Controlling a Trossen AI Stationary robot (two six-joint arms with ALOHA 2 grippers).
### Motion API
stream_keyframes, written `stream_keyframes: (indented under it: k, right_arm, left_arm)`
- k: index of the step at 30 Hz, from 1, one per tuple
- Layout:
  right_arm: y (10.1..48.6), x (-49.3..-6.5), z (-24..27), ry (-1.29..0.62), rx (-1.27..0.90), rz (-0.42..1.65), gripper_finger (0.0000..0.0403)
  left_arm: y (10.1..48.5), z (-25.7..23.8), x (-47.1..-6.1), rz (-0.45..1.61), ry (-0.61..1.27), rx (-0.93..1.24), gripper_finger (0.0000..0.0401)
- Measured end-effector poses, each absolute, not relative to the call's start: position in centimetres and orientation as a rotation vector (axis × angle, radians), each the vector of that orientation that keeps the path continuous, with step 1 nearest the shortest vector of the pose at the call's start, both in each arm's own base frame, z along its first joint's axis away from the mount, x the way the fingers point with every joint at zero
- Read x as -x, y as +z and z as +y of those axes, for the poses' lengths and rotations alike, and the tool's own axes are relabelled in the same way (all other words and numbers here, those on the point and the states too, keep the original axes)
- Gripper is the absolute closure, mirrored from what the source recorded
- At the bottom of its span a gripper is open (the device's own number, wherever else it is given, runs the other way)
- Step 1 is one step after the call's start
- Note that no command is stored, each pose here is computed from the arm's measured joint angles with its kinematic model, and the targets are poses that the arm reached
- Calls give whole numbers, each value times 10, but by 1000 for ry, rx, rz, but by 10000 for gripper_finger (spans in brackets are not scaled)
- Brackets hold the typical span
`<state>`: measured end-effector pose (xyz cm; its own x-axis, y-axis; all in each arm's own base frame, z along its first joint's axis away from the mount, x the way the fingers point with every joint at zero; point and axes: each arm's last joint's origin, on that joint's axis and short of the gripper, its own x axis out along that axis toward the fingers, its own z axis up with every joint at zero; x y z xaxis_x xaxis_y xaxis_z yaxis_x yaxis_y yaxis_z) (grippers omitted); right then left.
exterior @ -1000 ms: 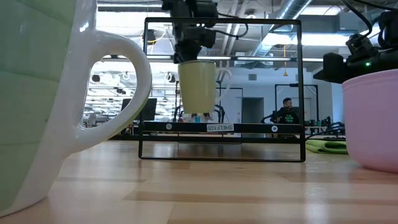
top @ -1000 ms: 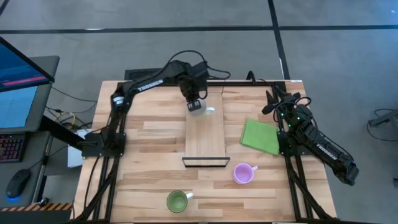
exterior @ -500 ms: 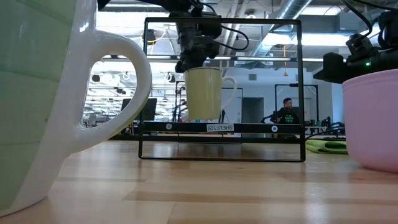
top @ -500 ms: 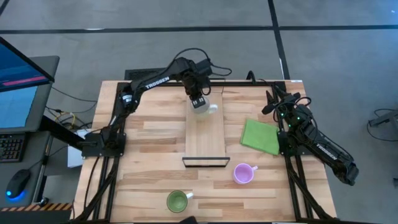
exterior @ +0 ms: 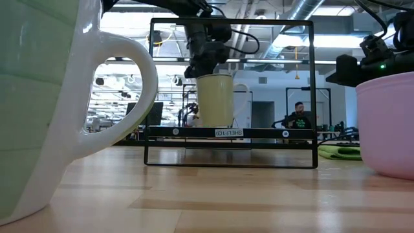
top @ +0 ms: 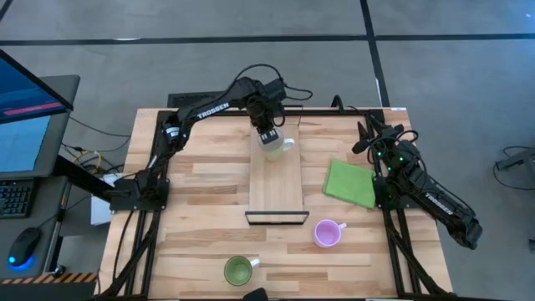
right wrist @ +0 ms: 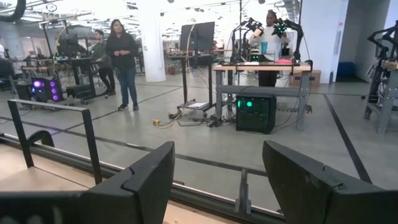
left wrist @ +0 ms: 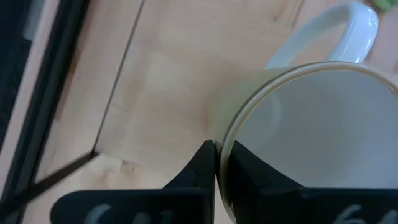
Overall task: Stack small to large cups/mugs on shelf
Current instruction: Put the yellow mug on the shelf
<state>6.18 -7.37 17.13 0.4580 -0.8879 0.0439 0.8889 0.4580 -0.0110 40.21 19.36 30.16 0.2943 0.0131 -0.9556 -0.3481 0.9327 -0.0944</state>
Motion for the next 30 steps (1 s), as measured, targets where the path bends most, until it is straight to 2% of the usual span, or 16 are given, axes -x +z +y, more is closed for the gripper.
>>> stream_keyframes:
  k: [30]
  right_arm:
    - [171, -62, -74, -1094, 33, -34, 135]
  left_arm:
    - [297, 196, -399, 1299, 254, 268, 395]
